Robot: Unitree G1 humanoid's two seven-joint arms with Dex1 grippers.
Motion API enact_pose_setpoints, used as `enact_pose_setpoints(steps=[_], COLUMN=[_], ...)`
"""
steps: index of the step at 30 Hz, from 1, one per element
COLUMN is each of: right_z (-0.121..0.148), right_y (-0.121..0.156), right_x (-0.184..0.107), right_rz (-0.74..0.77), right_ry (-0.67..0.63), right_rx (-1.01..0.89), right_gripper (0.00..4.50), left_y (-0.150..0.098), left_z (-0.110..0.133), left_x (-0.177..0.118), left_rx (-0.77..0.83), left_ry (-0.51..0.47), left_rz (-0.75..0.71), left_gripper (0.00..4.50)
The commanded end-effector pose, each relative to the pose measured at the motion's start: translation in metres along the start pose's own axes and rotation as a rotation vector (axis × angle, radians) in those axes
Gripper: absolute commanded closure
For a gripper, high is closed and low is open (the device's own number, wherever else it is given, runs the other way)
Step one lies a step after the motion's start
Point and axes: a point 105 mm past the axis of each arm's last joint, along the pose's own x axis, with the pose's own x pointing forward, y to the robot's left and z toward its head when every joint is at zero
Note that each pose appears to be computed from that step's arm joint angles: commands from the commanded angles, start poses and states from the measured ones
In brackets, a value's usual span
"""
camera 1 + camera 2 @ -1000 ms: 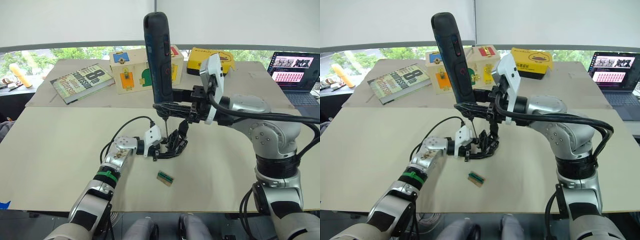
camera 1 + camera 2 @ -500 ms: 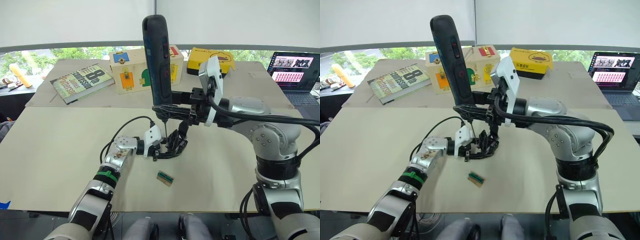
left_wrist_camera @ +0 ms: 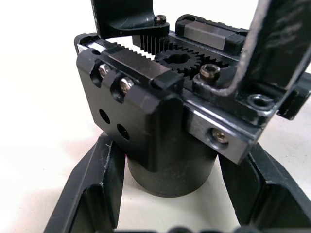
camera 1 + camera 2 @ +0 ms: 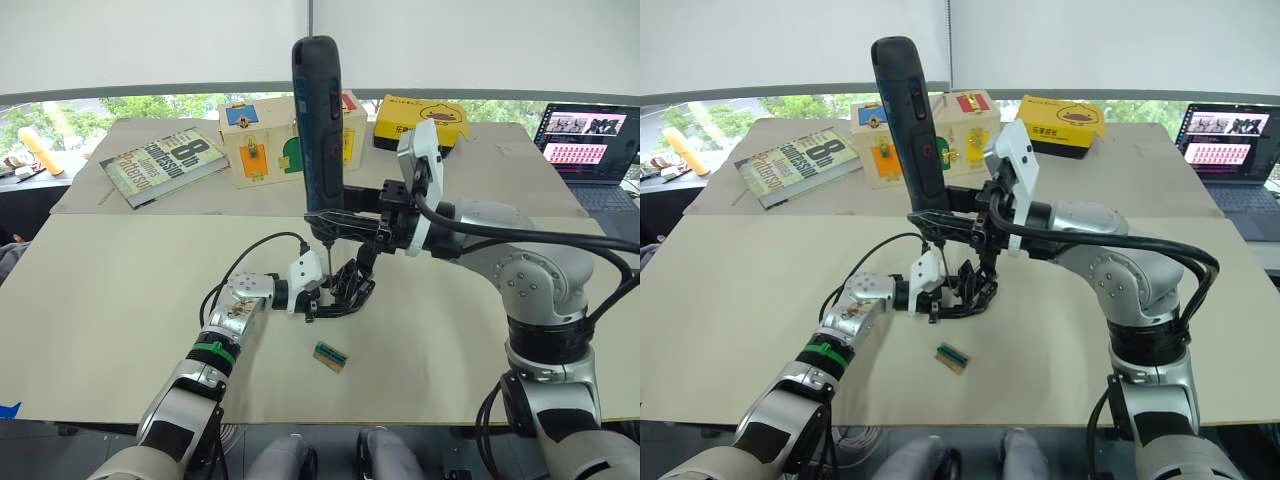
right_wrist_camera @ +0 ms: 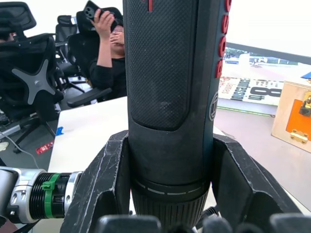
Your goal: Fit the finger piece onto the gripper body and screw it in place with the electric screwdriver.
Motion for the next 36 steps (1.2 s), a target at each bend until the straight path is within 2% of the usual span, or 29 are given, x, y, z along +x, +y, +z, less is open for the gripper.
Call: enact_pose_setpoints(steps=[1, 6, 14, 36], right_z=[0.026, 0.031, 0.021, 0.017], right_y=[0.002, 0.003, 0.007, 0.009], right_x=[-0.008, -0.009, -0.01, -0.004], right_rz=[-0.016, -0.022, 0.003, 0.043], right_ry=[-0.115, -0.146, -0.085, -0.055], right_rx=[-0.081, -0.085, -0.109, -0.165], right_gripper=[2.61, 2.61, 2.61, 2.61], left_y=[0.006, 0.005, 0.006, 0.004], left_z=[0.018, 0.017, 0.018, 0.018], left_x=[0.001, -0.001, 0.0, 0.0], left_rx=[0.051, 0.052, 0.058, 0.061], left_ry=[-0.039, -0.035, -0.034, -0.036], left_rz=[-0.004, -0.009, -0.015, -0.016], left_gripper=[2.22, 2.22, 2.22, 2.22])
